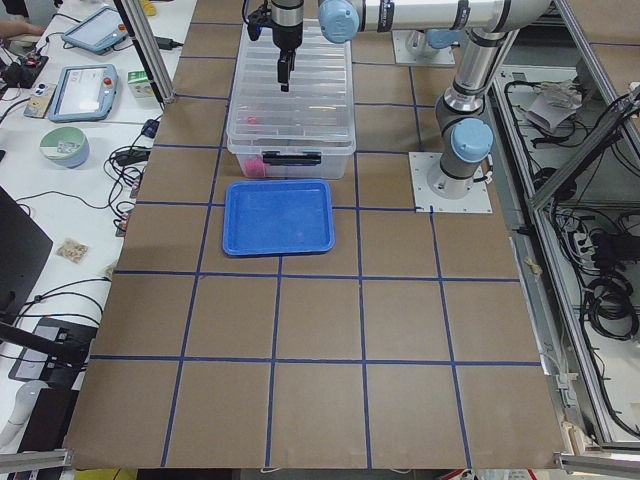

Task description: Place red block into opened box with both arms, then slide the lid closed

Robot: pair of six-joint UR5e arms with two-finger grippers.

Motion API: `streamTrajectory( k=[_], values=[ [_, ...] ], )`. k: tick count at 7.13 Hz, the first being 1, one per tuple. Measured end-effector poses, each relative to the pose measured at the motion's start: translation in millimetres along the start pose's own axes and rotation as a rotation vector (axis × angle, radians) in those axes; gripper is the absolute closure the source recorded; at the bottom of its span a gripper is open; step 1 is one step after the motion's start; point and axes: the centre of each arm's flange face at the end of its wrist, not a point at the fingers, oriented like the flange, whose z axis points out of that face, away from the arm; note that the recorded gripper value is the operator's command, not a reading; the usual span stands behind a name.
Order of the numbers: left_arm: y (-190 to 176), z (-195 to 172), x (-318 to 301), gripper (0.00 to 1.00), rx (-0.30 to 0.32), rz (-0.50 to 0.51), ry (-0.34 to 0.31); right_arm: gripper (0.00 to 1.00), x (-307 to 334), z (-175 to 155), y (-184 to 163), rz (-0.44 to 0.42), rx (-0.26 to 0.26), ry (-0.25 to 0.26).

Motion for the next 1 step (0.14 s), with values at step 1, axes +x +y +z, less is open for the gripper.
streamTrajectory(
  k=[1],
  values=[
    [-0.1,-0.1,0.2,0.00,0.001,0.000,0.000,0.00,0.0,0.3,0.3,0.001,-0.001,0.000]
  ],
)
